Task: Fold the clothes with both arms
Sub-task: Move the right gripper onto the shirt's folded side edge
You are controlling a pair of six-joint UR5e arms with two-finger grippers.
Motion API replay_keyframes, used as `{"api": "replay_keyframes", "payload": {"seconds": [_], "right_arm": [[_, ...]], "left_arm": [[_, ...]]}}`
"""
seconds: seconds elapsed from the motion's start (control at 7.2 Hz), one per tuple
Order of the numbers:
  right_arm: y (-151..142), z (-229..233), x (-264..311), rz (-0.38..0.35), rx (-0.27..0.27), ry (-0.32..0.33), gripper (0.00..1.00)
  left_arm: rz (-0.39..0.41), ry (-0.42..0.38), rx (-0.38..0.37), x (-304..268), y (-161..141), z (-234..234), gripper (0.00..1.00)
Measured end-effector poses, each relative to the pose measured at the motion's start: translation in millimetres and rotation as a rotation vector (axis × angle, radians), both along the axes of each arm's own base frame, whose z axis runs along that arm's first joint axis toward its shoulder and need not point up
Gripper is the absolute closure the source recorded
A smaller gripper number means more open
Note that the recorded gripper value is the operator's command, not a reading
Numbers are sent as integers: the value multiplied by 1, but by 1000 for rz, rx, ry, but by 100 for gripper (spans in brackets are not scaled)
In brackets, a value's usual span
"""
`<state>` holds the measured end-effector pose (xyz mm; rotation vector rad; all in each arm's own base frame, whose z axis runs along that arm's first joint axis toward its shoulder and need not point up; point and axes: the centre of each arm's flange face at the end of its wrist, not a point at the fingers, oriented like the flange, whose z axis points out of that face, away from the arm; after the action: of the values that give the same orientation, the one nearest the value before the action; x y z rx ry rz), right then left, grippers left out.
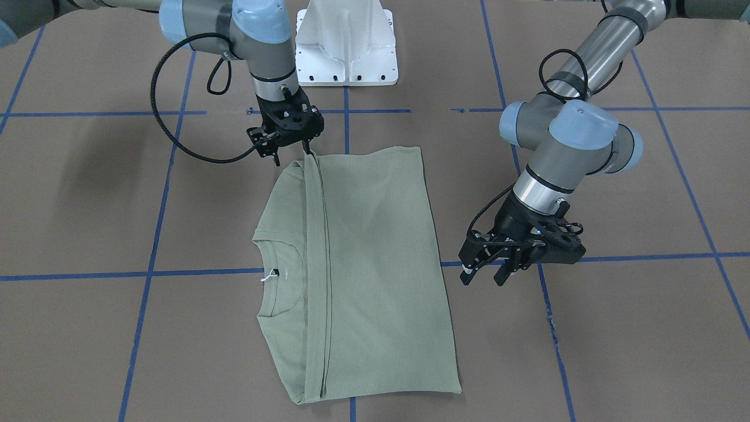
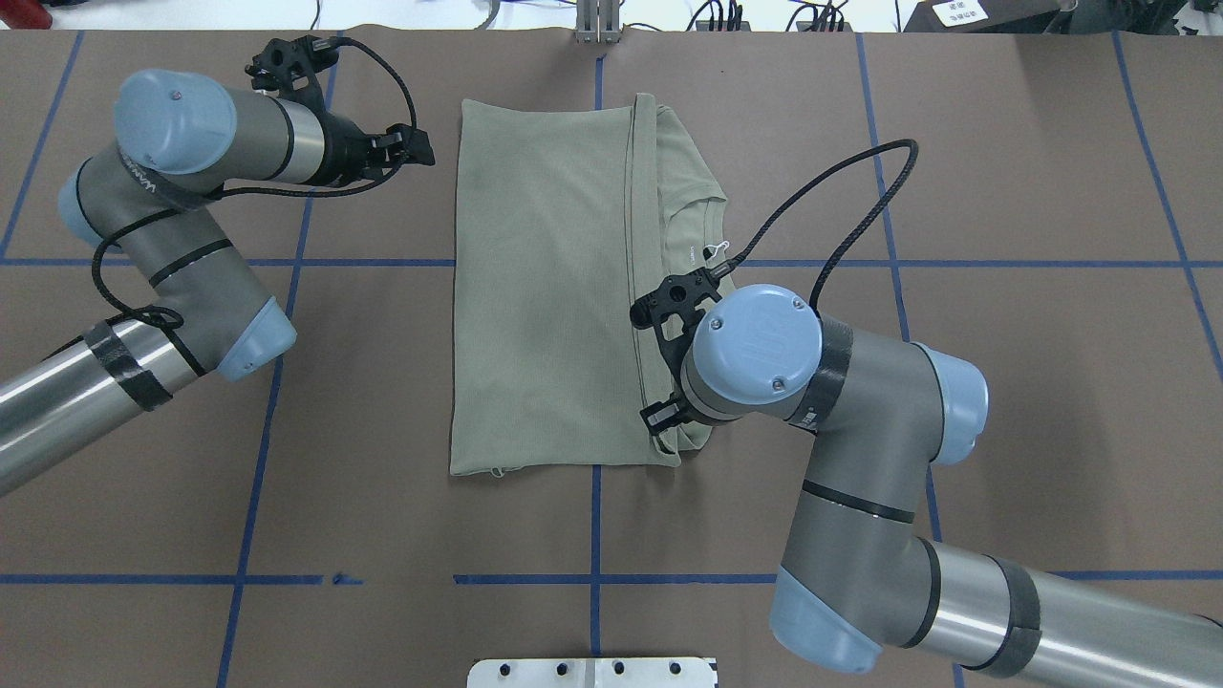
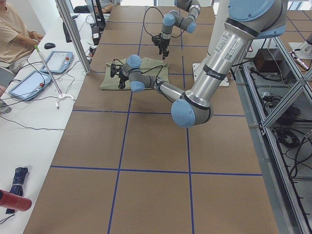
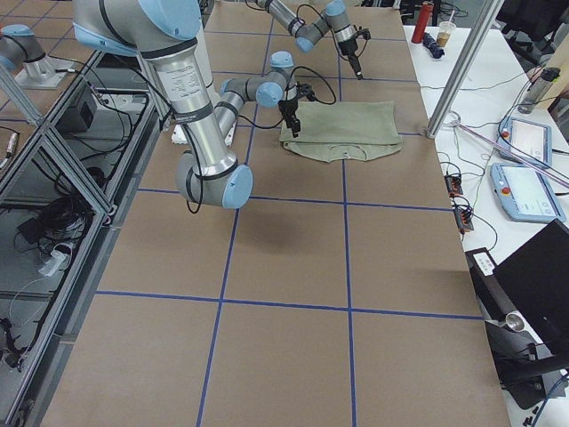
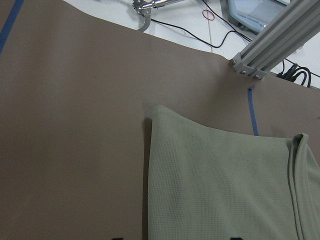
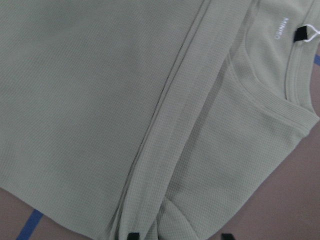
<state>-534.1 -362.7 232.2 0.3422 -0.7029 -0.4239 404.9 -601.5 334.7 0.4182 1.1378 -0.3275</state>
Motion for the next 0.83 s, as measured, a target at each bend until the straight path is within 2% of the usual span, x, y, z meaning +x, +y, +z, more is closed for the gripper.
{"api": "replay_keyframes", "payload": {"seconds": [0.28,0.56,0.69,0.83], "right_arm": [[16,1,-24,-48,58,31,42],[22,3,-36,-66,71,47,45],[23,6,-41,-73,71,56,53],[25,6,-45,-77,72,58,70]], "left_arm": [[-3,-11,-20,-3,3,15,21],[-6,-12,-34,-4,4,21,20],[-8,-9,-39,-4,4,21,20],[-10,-3,-42,-5,5,19,20]]}}
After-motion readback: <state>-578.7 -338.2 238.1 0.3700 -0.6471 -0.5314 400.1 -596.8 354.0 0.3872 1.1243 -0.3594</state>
